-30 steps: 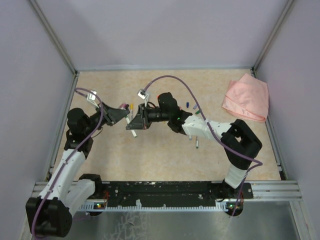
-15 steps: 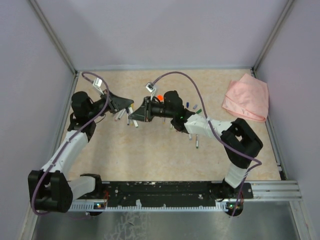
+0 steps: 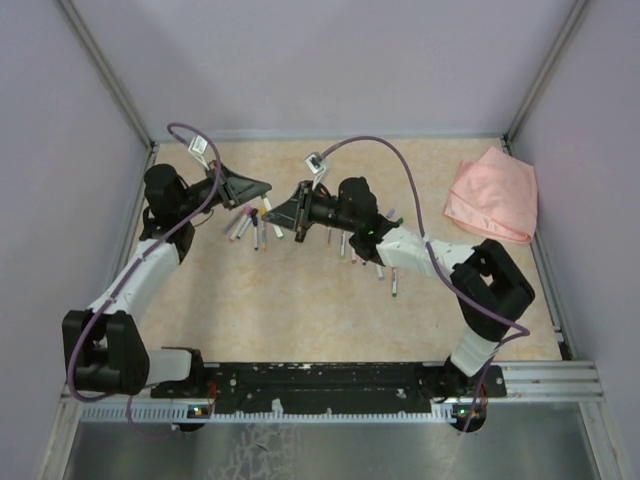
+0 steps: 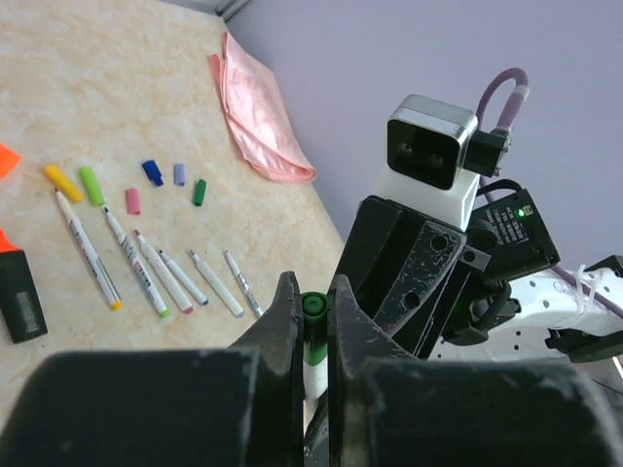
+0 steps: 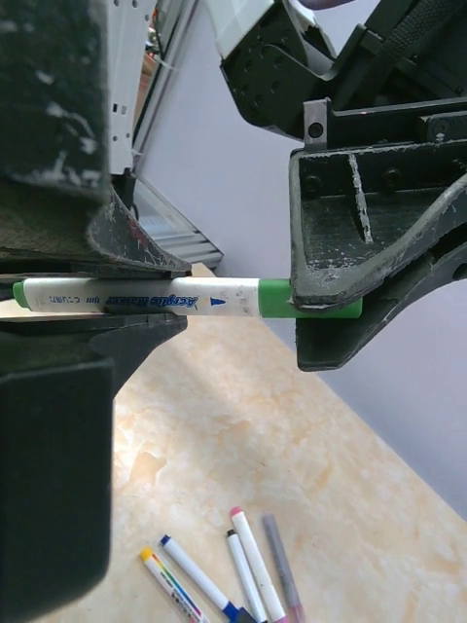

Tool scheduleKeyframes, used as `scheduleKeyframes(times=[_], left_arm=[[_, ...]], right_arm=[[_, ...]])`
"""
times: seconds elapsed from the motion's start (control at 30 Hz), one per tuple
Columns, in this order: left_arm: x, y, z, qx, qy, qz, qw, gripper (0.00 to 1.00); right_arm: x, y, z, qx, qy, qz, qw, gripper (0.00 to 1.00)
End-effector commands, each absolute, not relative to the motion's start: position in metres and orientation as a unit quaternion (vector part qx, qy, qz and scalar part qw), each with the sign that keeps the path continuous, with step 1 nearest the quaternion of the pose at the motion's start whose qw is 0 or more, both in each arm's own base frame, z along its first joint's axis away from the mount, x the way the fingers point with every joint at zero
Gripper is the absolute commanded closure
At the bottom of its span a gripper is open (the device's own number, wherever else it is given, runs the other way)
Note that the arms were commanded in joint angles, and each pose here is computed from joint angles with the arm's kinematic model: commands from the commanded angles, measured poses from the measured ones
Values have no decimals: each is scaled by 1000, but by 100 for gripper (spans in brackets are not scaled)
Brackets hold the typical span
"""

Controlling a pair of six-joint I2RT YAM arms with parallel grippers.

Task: Open the pen caps
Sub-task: Open the pen cap from the pen.

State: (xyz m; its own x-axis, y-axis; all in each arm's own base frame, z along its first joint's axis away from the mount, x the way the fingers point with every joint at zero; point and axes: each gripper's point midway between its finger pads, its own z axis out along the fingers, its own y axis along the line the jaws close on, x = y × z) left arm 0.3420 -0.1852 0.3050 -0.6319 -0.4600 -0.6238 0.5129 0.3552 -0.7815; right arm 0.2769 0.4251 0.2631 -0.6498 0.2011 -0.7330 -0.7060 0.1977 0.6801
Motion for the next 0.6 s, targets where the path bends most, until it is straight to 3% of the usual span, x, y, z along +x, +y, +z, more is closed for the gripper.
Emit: scheduleKeyframes(times=[0.0,0.37,0.57], left_arm=[[419,-102,392,-65,592,-461,659,100],[444,-83,418,-96,574,-448,678,100],[428,-95,381,-50,632,-431,642,100]], right_arm=[[209,431,234,-279,682,636,229,100],[224,440,226,-253,696,630,236,100],[256,427,203,-231,764,528,292,100]])
